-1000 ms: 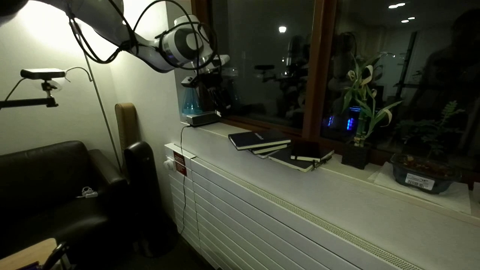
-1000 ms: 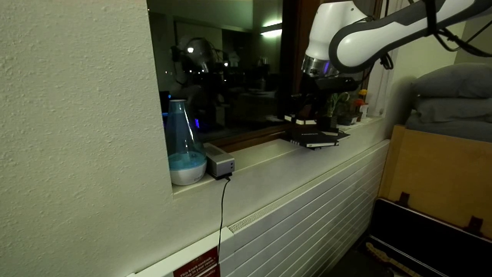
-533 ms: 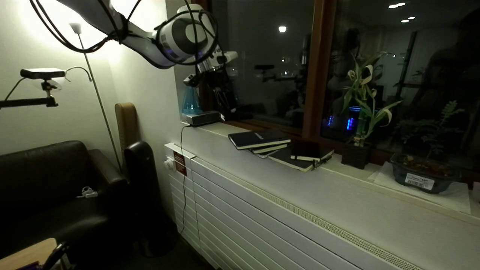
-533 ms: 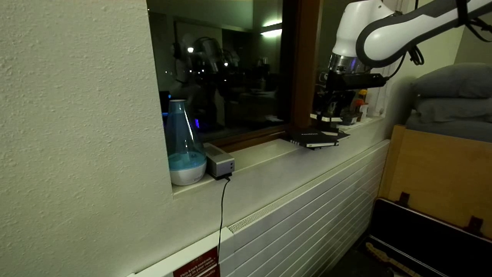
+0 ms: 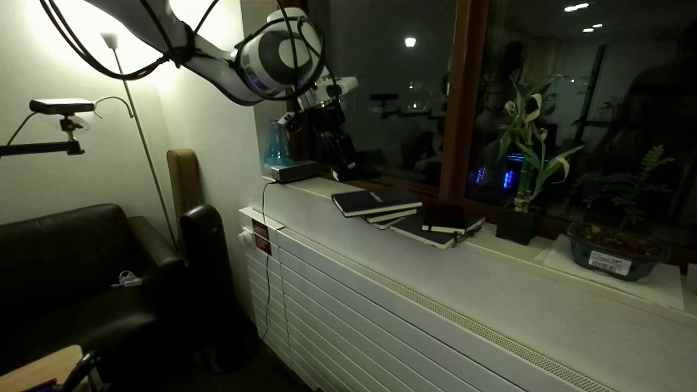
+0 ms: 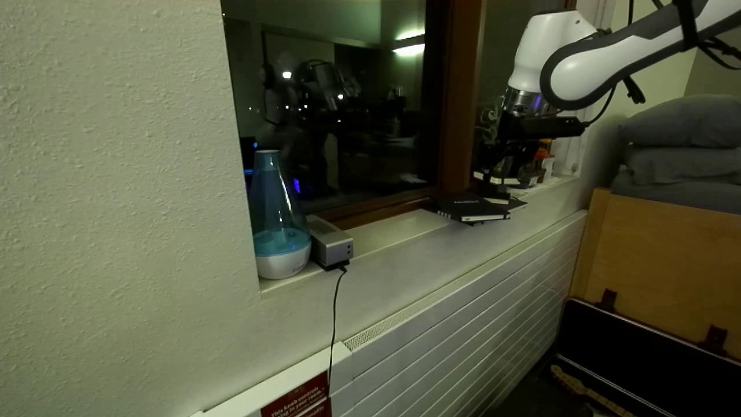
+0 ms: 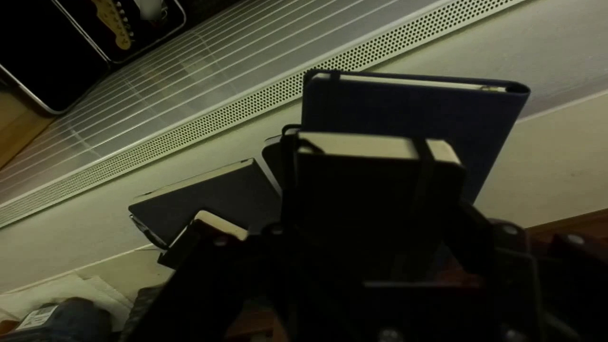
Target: Pick up the black book from the left side of the window seal and put it on the right side of the window seal
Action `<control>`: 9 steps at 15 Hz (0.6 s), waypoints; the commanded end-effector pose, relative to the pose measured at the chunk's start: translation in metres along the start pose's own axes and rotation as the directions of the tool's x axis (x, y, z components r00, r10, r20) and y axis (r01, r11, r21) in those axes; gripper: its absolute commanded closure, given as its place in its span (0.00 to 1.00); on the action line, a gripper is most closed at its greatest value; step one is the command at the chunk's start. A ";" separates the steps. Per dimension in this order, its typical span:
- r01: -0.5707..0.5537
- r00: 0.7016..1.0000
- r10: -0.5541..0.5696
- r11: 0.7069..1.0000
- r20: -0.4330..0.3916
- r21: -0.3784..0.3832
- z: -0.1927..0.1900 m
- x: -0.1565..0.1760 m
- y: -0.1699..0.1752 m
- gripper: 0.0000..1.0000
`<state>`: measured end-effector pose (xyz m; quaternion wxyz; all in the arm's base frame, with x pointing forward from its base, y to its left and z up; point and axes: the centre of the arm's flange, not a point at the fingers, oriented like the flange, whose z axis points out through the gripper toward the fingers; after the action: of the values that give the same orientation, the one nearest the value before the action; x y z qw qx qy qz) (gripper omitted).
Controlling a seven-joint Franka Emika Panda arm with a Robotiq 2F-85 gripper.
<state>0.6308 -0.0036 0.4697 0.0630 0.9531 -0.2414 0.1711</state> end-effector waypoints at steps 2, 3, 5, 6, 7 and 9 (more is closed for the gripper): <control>0.018 1.000 -0.018 1.000 -0.016 0.010 0.012 0.012 -0.001 0.52; 0.018 1.000 -0.017 1.000 -0.018 0.009 0.013 0.015 -0.003 0.52; 0.007 1.000 -0.007 1.000 -0.023 0.000 0.012 0.024 -0.008 0.52; 0.005 0.999 -0.005 1.000 -0.033 -0.002 0.011 0.030 -0.010 0.52; 0.005 0.999 -0.005 1.000 -0.039 0.000 0.011 0.038 -0.013 0.52; 0.001 0.999 0.000 1.000 -0.052 0.011 0.010 0.052 -0.018 0.52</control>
<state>0.6606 -0.0074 0.4692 0.0636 0.9495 -0.2438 0.1871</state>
